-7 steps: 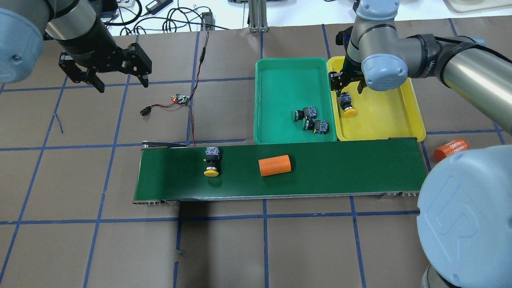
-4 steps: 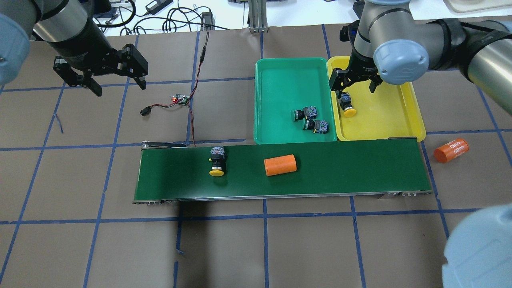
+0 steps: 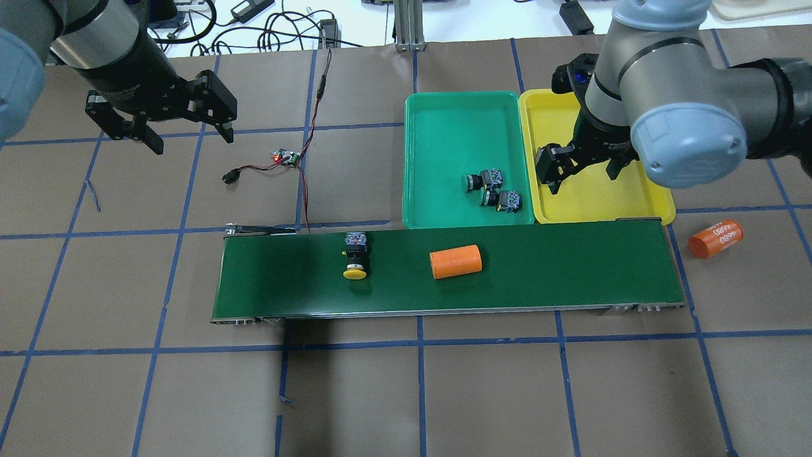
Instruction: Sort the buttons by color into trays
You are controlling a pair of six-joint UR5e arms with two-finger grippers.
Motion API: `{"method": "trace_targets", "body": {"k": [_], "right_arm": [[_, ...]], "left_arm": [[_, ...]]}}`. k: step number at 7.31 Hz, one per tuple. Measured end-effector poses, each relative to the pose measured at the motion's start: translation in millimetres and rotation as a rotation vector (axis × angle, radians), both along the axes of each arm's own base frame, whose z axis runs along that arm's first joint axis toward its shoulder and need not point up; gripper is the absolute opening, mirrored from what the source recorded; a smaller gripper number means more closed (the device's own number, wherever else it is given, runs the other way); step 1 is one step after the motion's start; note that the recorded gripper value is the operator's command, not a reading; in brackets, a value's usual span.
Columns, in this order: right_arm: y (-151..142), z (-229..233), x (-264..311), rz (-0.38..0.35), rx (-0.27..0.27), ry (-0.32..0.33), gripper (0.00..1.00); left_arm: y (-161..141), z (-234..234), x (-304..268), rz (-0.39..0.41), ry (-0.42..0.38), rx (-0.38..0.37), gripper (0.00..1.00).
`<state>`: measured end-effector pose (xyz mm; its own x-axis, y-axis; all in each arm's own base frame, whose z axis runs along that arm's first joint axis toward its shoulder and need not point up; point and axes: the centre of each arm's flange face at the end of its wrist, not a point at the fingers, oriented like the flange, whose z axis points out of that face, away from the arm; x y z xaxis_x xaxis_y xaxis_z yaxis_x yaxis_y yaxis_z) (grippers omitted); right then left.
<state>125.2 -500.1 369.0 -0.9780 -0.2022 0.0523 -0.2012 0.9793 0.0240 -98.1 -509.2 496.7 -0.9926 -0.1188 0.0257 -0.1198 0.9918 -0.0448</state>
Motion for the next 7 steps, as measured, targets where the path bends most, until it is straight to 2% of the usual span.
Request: {"method": "trace_targets", "body": {"k": [1, 3, 5, 7], "right_arm": [[19, -1, -2, 0.002, 0.005, 0.003, 1.00], [42, -25, -2, 0.021, 0.049, -0.006, 1.00], [54, -41, 2, 0.034, 0.081, -0.014, 1.00], [57, -44, 2, 0.034, 0.088, -0.015, 1.00]], "left_arm": [[-1, 1, 1, -0.001, -0.003, -0.002, 1.00], [-1, 1, 3, -0.001, -0.009, -0.003, 1.00], [-2, 1, 4, 0.000, -0.008, -0.006, 1.00], [-3, 1, 5, 0.003, -0.010, -0.006, 1.00]]}}
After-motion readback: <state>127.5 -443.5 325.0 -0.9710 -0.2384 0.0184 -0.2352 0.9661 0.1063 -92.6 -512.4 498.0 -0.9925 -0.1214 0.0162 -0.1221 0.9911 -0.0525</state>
